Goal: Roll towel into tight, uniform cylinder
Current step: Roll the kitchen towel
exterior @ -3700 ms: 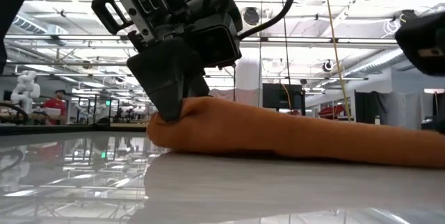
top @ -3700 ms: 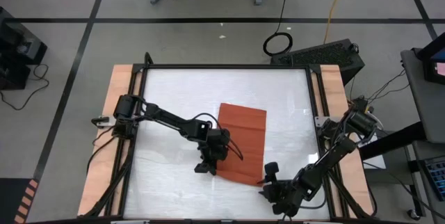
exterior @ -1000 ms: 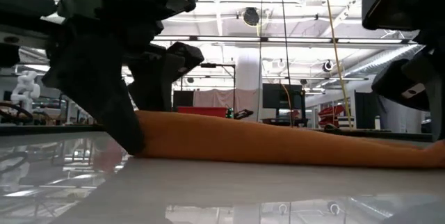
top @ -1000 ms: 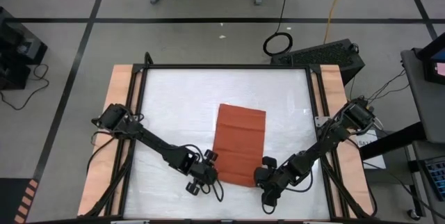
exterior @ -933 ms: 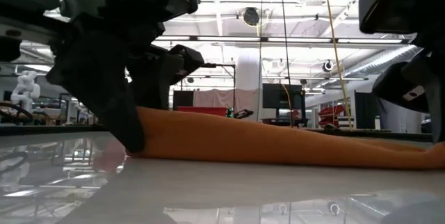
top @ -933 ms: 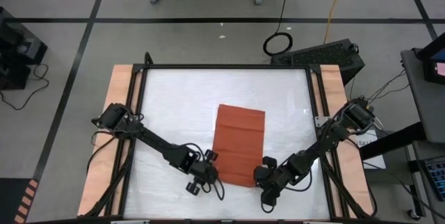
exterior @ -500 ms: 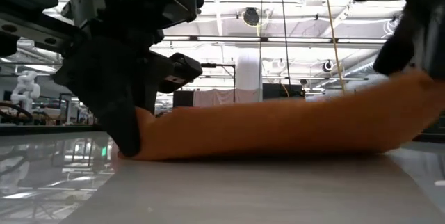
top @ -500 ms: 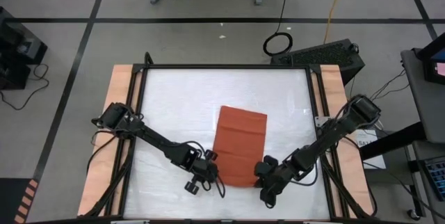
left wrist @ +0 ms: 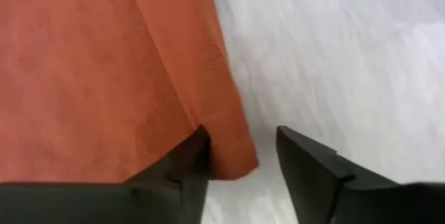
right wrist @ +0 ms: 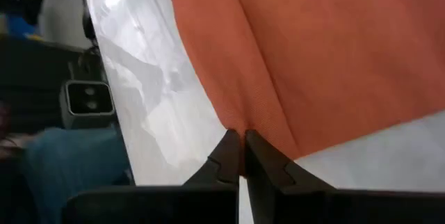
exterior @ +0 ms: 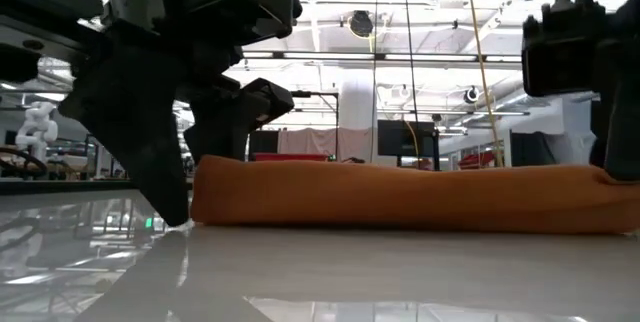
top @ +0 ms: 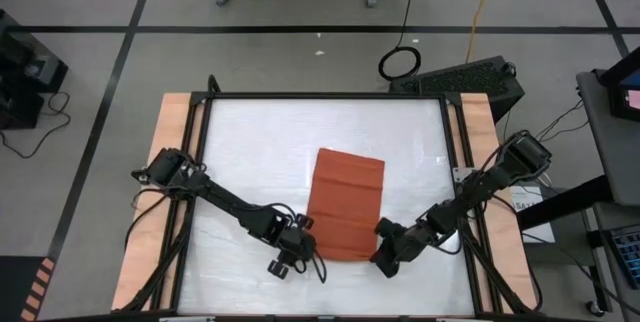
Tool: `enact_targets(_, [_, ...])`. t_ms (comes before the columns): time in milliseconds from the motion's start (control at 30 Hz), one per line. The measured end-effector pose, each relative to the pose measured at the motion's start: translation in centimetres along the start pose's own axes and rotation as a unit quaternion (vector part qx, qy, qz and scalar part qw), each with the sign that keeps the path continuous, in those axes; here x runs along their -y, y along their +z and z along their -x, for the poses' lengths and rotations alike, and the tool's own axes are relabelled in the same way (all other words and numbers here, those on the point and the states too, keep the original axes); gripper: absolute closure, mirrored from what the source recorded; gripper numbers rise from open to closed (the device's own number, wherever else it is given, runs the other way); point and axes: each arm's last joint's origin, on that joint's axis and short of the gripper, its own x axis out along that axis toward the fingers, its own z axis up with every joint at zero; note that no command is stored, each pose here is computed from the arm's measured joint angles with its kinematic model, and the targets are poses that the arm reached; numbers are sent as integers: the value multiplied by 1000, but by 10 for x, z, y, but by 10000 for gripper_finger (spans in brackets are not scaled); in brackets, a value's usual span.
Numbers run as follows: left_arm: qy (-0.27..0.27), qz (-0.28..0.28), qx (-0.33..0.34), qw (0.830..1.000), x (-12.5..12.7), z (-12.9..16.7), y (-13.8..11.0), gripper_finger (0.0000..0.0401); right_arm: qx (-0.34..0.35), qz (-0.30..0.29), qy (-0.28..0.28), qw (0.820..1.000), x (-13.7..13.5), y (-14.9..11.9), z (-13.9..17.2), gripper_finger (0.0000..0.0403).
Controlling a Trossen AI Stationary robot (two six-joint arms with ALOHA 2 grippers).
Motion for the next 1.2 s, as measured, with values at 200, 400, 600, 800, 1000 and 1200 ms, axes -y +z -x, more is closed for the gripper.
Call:
enact_targets(200, [13, 5, -20, 1000, 0, 4, -2, 187, 12, -31, 29, 999, 11, 0, 0, 402])
enact_targets(400, [82, 20, -34, 996, -3, 20, -5, 180, 11, -40, 36, 998, 14, 0, 1, 402])
enact_targets(600, [110, 7, 10, 994, 3, 36, 4, 180, 12, -41, 35, 998, 15, 0, 1, 402])
enact_targets(800, [69, -68, 49, 994, 24, 29, 8, 179, 12, -40, 35, 999, 15, 0, 1, 402])
enact_targets(1000, [83, -68, 50, 993, 21, 27, 7, 179, 14, -40, 35, 998, 15, 0, 1, 403])
enact_targets(1200, [89, -86, 62, 990, 18, 24, 9, 179, 16, -39, 35, 999, 15, 0, 1, 403])
